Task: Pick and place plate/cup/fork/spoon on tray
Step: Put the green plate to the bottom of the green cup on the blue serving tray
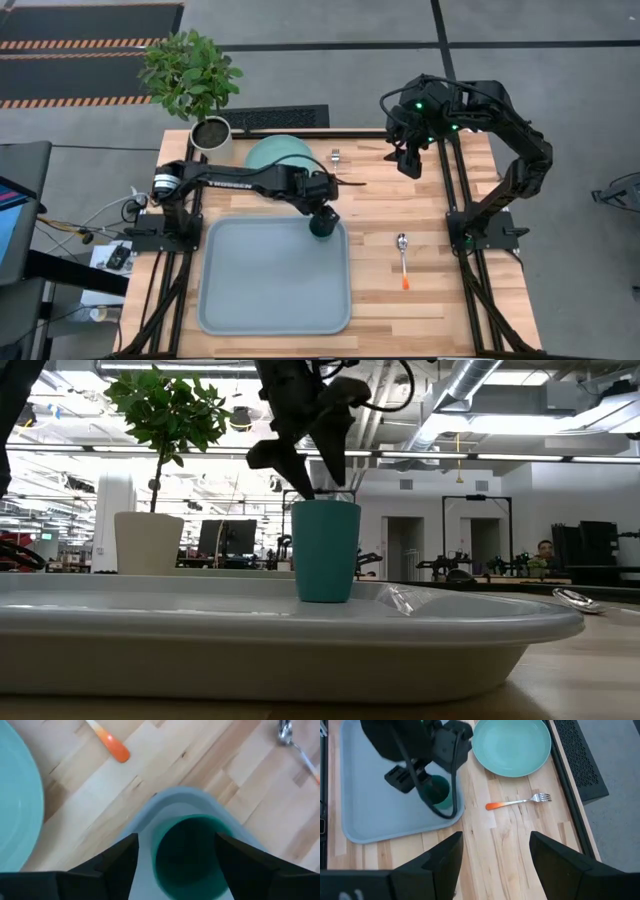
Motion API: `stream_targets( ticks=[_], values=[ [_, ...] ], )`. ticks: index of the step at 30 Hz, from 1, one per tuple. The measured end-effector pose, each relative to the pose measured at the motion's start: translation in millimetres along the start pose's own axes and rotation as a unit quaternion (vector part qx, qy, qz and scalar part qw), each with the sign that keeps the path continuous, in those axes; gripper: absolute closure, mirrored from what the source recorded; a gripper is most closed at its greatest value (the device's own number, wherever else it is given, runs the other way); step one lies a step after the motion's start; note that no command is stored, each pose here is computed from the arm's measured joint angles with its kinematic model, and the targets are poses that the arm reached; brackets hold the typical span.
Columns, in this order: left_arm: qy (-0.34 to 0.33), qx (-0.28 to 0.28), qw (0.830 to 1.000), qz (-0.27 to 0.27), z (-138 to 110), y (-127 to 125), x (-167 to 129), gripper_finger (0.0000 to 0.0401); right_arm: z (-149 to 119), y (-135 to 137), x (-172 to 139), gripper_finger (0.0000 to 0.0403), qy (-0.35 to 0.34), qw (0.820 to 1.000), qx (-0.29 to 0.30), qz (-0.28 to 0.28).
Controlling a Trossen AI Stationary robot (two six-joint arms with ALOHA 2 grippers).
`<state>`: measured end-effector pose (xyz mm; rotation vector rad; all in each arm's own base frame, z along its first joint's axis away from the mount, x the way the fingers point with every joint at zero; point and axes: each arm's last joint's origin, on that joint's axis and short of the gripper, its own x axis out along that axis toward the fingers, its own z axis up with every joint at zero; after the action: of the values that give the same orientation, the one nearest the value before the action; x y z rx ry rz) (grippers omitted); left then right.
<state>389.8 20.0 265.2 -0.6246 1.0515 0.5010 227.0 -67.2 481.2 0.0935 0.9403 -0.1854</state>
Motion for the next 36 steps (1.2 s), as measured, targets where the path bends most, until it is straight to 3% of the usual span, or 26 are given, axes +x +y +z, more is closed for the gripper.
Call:
stream_targets(
  ticks=[7, 14, 18, 28, 36],
  values=[
    [-0.027, -0.022, 0.999, -0.011, 4.6, 14.1, -40.3, 0.0154, 0.0, 0.0, 0.0, 0.0148, 0.000, 1.000, -0.008, 0.000],
    [-0.054, -0.054, 0.994, 0.080, -5.1, 48.2, -92.2, 0.0154, -0.2, -2.3, -0.1, 0.0148, 0.000, 1.000, -0.010, -0.003],
    [-0.058, -0.080, 0.990, 0.102, -14.0, 75.0, -107.0, 0.0154, -0.3, -3.9, -0.2, 0.0148, 0.000, 1.000, -0.008, -0.005],
    [-0.050, -0.215, 0.960, 0.171, -58.1, 162.9, -66.3, 0.0154, -0.2, -3.9, -0.2, 0.0148, 0.000, 1.000, -0.013, -0.005],
    [-0.065, -0.277, 0.938, 0.195, -69.2, 206.8, -30.4, 0.0154, 0.8, -4.0, -0.1, 0.0148, -0.005, 1.000, -0.016, -0.006]
  ],
)
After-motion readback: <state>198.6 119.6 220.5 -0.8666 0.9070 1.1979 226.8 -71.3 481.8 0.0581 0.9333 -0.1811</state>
